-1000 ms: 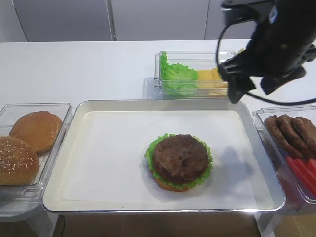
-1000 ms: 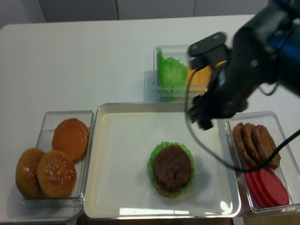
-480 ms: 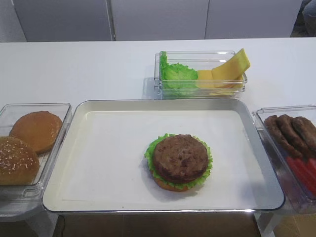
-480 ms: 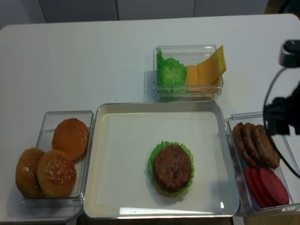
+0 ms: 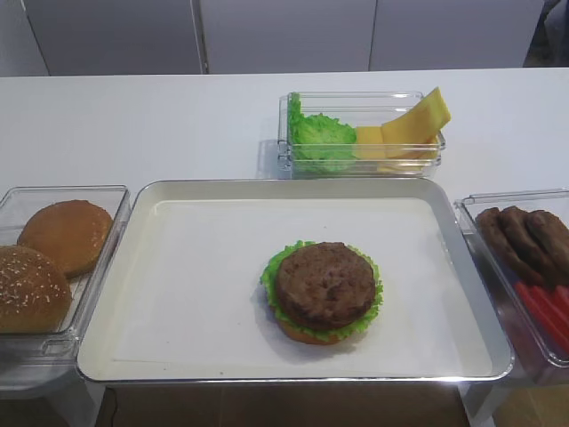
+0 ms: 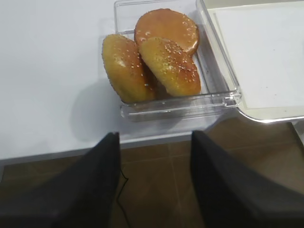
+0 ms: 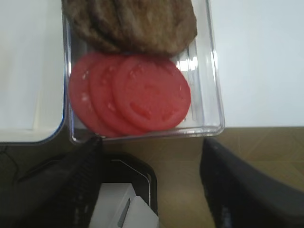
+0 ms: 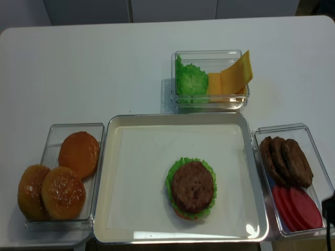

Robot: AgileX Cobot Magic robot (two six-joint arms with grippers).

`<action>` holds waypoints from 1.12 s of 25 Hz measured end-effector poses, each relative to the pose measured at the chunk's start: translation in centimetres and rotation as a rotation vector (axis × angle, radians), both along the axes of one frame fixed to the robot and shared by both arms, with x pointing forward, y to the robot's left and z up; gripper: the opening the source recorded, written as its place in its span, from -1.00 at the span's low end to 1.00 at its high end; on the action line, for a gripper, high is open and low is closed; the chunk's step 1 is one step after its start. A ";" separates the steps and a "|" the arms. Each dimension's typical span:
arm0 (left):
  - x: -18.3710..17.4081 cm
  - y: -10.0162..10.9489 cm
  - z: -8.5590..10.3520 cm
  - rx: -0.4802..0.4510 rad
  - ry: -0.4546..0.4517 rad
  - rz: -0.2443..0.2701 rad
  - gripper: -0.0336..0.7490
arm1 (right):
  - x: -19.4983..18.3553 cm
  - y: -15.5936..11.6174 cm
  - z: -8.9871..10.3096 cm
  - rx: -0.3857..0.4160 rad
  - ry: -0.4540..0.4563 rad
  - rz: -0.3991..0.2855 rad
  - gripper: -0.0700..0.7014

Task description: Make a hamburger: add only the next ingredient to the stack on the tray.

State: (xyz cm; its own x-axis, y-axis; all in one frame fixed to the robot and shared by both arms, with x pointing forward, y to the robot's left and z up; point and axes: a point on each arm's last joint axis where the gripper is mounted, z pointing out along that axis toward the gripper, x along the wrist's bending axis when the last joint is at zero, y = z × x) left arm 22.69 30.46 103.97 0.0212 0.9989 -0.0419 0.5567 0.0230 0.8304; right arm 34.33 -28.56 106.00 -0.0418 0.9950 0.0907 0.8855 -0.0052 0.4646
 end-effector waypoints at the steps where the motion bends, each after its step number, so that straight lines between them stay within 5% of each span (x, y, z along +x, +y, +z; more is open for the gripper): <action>1: 0.0 0.0 0.0 0.000 0.000 0.000 0.00 | -0.7 0.0 -0.3 0.001 -0.002 0.001 0.46; 5: 0.0 0.0 0.0 0.000 0.000 0.000 0.00 | -3.9 -0.2 -1.6 0.007 -0.046 0.004 0.46; 18: 0.0 0.0 0.0 0.000 0.000 0.000 0.00 | -10.5 -0.6 -1.4 0.026 -0.388 0.008 0.41; 28: 0.0 0.0 0.0 0.000 0.000 0.000 0.00 | -12.0 -0.7 -1.4 0.033 -0.489 0.009 0.38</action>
